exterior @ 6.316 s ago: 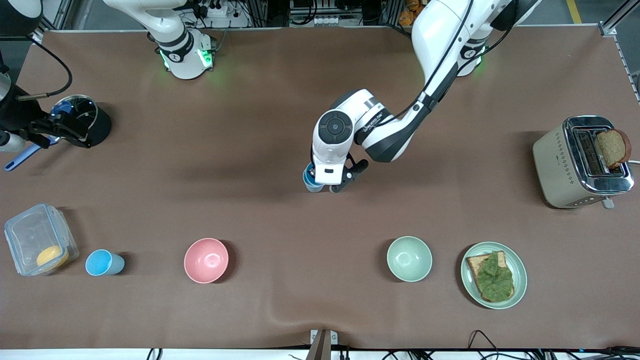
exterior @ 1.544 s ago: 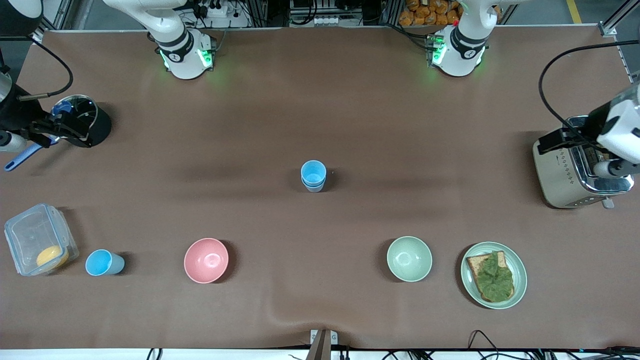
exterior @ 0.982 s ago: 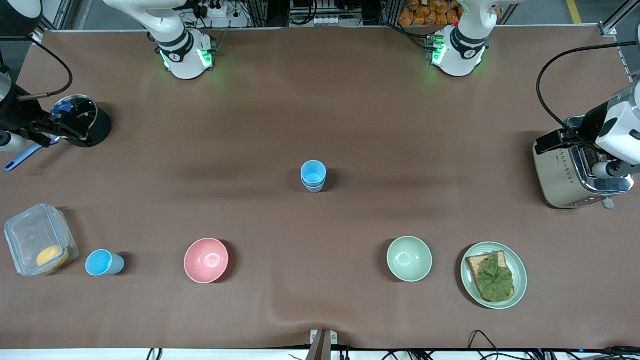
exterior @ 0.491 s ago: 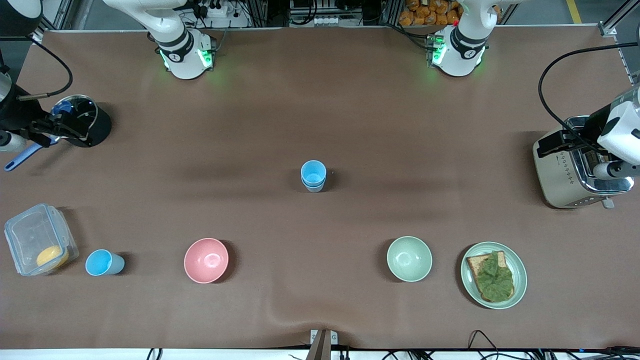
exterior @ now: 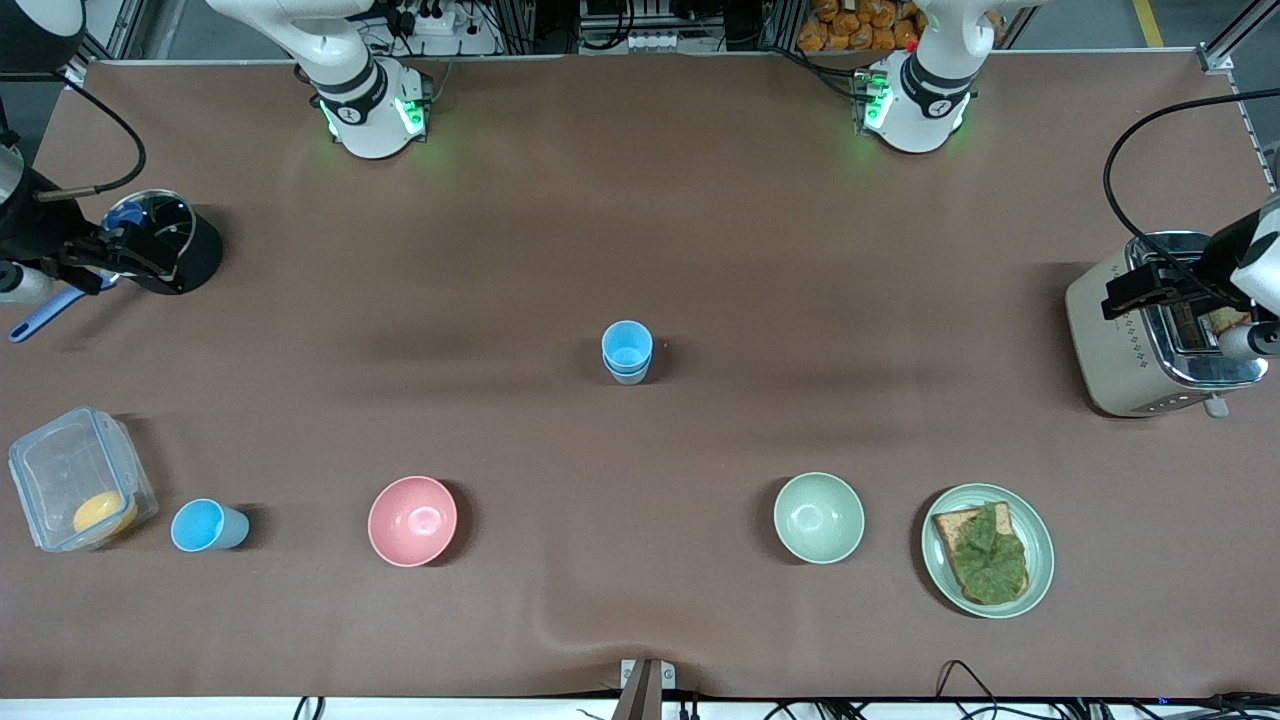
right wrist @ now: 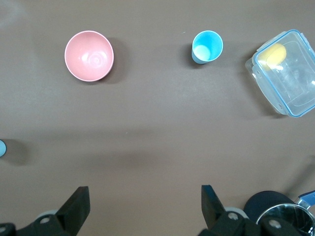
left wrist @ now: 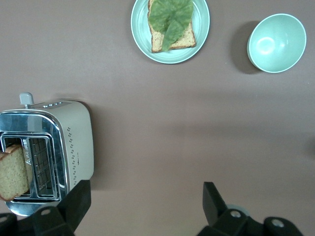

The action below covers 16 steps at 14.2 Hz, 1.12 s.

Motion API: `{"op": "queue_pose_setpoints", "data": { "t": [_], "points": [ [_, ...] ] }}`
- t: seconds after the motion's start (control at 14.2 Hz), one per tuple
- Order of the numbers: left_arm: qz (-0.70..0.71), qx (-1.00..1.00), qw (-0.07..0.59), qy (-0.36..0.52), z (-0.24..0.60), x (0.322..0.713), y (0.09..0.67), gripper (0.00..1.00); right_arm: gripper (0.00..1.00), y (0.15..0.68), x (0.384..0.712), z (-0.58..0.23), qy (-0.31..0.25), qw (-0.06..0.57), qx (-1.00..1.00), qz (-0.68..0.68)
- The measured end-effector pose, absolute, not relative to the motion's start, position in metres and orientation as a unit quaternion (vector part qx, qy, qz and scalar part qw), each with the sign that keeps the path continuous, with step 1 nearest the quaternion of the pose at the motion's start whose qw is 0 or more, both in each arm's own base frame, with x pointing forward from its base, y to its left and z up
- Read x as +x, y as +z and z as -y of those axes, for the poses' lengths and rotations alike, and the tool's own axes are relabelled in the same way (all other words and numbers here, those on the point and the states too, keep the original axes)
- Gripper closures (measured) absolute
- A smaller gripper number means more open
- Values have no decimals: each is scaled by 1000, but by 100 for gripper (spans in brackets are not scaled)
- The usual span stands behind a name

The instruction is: Stack blue cups with both arms

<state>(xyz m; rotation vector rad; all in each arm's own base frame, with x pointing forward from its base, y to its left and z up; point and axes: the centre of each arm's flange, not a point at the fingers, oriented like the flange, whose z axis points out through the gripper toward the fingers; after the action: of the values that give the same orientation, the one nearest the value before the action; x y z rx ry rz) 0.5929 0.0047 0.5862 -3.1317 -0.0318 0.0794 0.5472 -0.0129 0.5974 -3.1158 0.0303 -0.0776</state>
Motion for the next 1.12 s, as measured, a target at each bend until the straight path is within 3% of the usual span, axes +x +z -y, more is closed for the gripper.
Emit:
{"op": "queue_pose_setpoints", "data": {
  "t": [1.12],
  "points": [
    [-1, -1000, 7, 18, 1, 581, 596, 0, 0, 598, 547, 13, -25, 12, -1000, -10]
  ]
}}
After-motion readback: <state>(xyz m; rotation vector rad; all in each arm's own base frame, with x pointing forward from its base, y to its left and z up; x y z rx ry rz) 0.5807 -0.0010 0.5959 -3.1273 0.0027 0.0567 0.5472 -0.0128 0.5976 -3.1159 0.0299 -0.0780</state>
